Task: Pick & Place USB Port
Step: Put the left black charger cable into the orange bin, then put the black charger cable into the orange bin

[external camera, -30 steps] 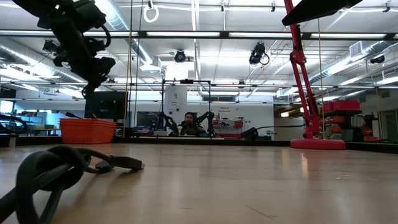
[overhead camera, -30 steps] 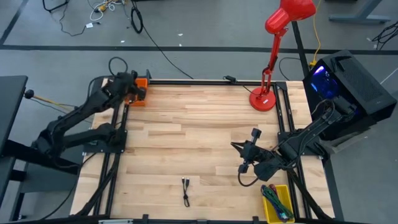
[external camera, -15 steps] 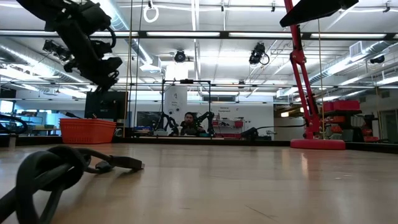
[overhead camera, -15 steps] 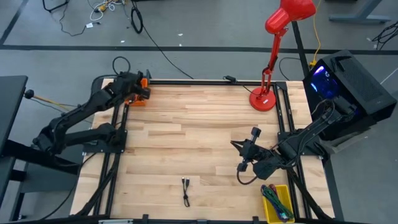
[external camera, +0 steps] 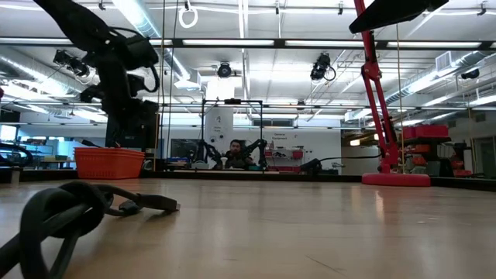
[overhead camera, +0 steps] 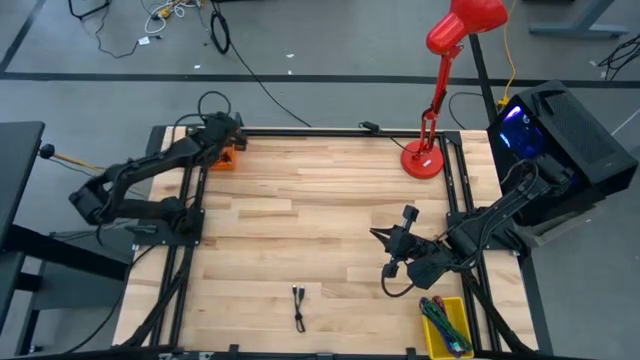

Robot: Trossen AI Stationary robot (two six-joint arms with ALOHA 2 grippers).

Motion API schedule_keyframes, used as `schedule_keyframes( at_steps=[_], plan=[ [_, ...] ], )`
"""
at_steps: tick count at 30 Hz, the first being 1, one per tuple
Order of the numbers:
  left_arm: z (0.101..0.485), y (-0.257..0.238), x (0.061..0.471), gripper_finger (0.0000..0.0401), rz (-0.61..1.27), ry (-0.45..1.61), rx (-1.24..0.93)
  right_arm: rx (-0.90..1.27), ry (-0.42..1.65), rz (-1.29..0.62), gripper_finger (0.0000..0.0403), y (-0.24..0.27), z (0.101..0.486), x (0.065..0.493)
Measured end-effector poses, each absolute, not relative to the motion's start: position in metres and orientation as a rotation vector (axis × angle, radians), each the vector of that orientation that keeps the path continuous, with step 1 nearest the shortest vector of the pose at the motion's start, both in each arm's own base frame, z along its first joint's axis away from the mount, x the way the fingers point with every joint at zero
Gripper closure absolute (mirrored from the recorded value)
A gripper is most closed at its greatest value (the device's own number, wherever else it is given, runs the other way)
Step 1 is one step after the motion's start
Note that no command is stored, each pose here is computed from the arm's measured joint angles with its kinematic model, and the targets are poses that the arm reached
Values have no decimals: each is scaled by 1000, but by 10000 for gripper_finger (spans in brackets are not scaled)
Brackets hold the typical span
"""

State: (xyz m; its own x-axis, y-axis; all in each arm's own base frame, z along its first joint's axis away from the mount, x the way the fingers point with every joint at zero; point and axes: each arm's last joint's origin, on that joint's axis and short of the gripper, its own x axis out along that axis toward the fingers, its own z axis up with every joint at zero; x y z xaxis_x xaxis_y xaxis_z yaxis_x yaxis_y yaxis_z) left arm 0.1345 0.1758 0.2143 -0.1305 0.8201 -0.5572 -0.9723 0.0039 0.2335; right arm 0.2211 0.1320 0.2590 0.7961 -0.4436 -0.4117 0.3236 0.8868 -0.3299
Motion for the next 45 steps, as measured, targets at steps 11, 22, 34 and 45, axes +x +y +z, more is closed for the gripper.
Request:
schedule_keyframes(
  at_steps=[11, 22, 34, 45],
  plan=[
    [189, 185, 142, 351, 1650, 800, -247, -255, 502, -416, 387, 132, 259, 221],
    [189, 184, 142, 292, 1646, 803, -247, -249, 505, -409, 387, 132, 259, 221],
    [189, 185, 143, 265, 1648, 792, -253, -249, 505, -409, 387, 132, 259, 221],
    [212, 175, 142, 264, 1349, 669, -395, -248, 504, -409, 387, 132, 259, 221]
  ],
)
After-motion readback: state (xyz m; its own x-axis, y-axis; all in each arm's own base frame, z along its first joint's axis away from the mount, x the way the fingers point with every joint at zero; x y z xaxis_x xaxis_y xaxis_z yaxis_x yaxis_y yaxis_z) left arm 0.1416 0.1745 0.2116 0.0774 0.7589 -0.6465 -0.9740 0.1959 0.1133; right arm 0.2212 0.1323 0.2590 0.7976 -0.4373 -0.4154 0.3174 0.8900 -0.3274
